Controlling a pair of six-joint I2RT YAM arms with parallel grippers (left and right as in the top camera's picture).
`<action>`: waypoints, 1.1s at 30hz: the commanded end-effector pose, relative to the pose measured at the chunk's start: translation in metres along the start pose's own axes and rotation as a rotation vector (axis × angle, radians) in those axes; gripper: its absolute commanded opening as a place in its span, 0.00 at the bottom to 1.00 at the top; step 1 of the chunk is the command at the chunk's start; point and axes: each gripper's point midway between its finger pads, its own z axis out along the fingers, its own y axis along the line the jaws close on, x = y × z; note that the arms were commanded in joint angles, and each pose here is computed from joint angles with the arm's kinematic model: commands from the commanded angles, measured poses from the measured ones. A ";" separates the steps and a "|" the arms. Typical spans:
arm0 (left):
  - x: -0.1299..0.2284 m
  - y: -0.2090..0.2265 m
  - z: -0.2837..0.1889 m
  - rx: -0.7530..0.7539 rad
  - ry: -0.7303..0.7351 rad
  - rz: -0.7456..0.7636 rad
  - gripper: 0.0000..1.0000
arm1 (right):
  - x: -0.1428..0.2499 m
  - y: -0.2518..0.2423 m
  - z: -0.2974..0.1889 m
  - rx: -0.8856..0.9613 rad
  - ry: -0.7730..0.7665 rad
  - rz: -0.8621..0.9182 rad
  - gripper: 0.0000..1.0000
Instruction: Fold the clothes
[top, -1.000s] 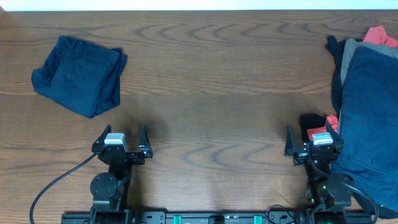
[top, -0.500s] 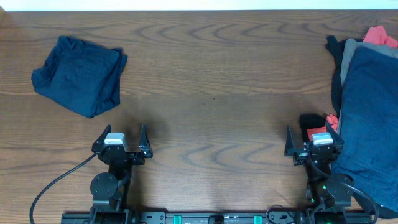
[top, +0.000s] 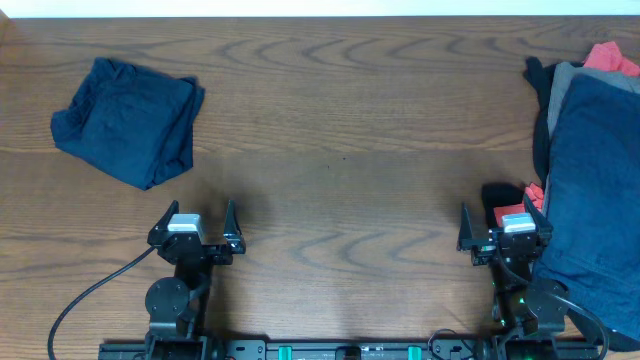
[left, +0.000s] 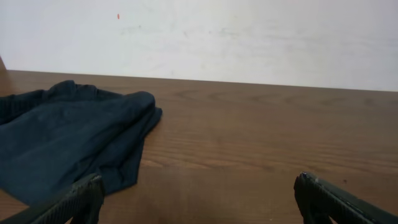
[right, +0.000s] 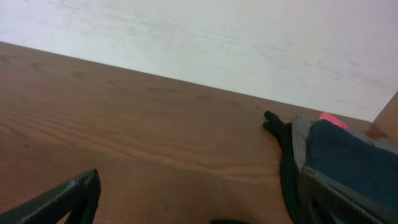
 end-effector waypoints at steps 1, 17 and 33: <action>0.016 0.000 0.001 0.005 0.055 -0.006 0.98 | 0.001 -0.002 0.000 0.011 0.002 -0.010 0.99; 0.016 0.000 0.001 0.005 0.055 -0.006 0.98 | 0.000 -0.001 0.000 0.001 0.000 -0.009 0.99; 0.014 -0.012 -0.001 0.050 0.158 -0.207 0.98 | -0.007 0.010 -0.004 -0.071 0.104 0.222 0.99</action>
